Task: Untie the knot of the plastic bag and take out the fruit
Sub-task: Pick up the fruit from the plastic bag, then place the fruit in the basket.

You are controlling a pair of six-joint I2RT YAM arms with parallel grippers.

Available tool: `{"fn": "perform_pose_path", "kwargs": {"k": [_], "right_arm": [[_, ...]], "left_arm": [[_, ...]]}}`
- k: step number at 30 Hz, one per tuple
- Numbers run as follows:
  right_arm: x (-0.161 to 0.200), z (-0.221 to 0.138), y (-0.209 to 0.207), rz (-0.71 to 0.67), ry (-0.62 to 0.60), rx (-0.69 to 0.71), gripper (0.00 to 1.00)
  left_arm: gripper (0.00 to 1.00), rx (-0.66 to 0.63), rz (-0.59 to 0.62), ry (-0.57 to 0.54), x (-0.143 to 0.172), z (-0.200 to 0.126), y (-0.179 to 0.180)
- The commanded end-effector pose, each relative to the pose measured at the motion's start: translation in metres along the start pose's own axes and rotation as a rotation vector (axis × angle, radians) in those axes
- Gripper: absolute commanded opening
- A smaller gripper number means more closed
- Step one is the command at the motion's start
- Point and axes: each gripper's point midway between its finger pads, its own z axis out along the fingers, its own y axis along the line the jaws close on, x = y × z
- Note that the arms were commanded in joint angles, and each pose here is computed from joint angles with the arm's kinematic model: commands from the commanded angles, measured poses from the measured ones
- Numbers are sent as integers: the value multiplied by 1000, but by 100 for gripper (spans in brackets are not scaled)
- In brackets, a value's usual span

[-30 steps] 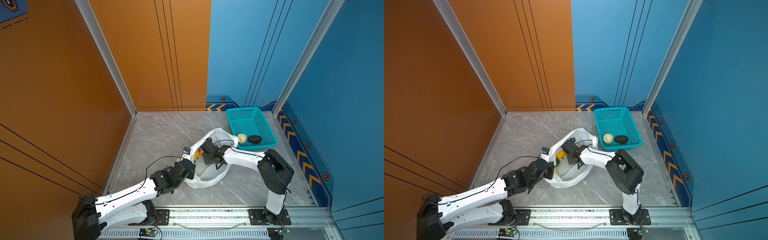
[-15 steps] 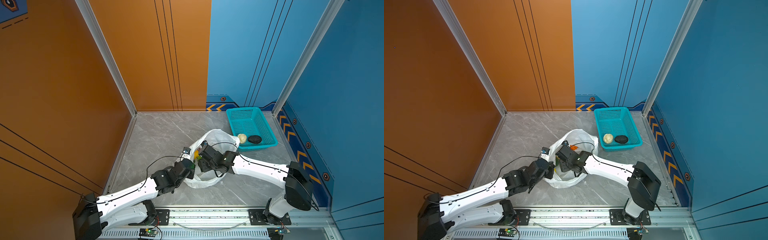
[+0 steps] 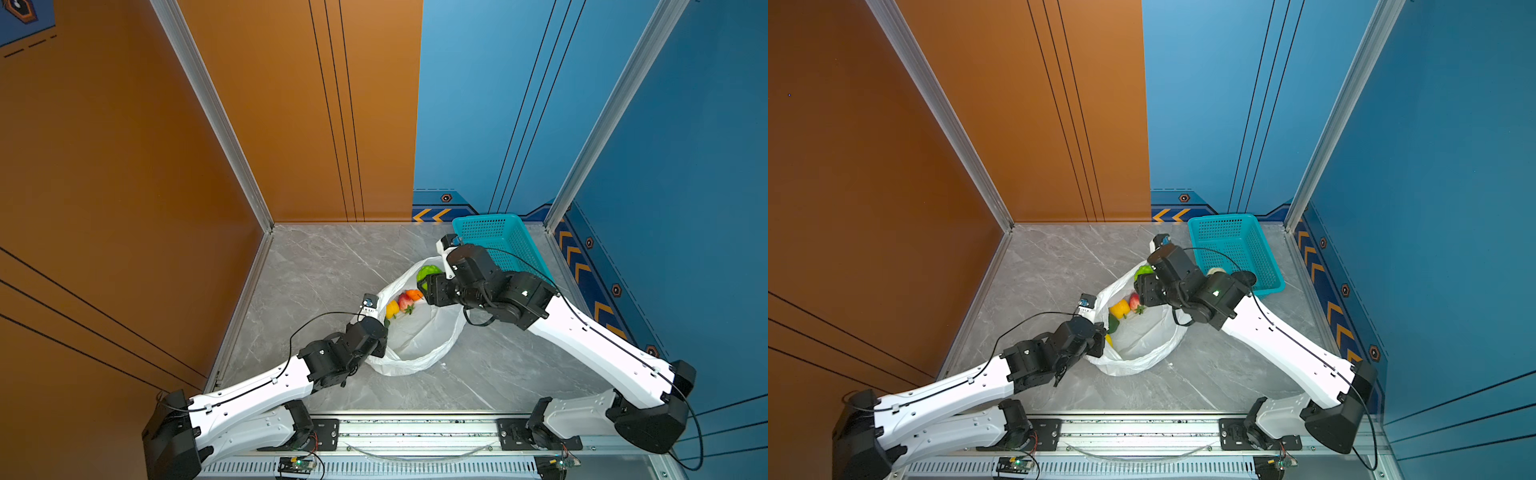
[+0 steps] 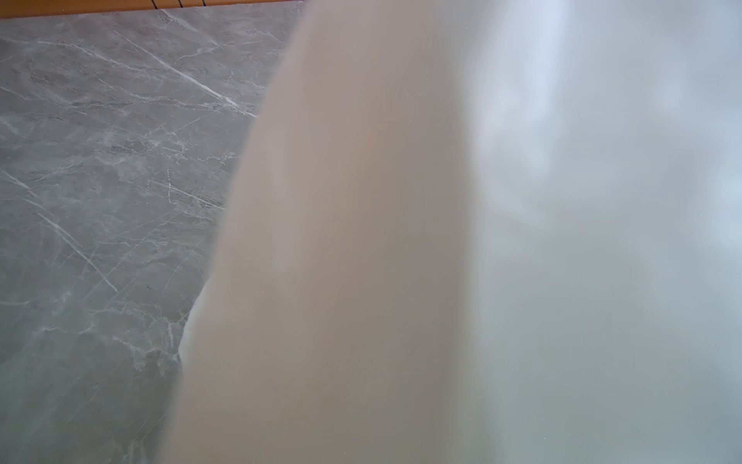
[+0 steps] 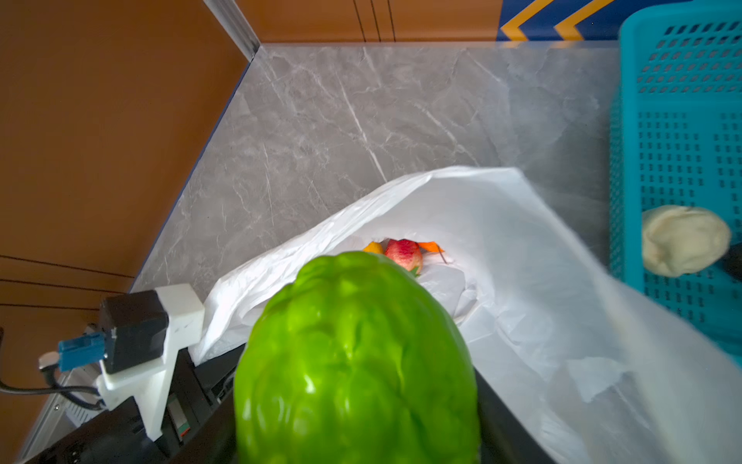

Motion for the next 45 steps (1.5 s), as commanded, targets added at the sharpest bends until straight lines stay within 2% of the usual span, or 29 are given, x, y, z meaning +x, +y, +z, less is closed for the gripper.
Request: {"fn": "perform_pose_path", "kwargs": {"k": [1,6,11,15,21,26,31,33,38,41,45], "right_arm": [[-13,-15,-30,13,7,38,49],[-50,-24,-105,111,-79,167,48],[-59,-13,-182,237,-114,270,48],[-45,14,-238,338,-83,332,48],[-14,59,-301,386,-3,460,48],[3,98,-338,401,72,517,48],[13,126,-354,401,128,531,50],[17,133,-357,401,144,535,55],[20,134,-360,391,150,572,84],[20,133,-358,382,151,581,93],[17,130,-351,366,146,584,98]], "left_arm": [[0,-21,7,9,3,-1,7],[0,-21,10,10,3,-4,8],[0,-19,12,10,3,-5,7],[0,-16,20,11,2,-6,6],[0,-18,16,13,4,-6,7],[0,-8,18,9,4,-7,4],[0,6,14,-4,5,-8,4],[0,8,15,-2,6,-8,4],[0,13,11,-4,6,-9,4],[0,13,15,-6,4,-10,4],[0,15,16,-9,3,-11,3]]}}
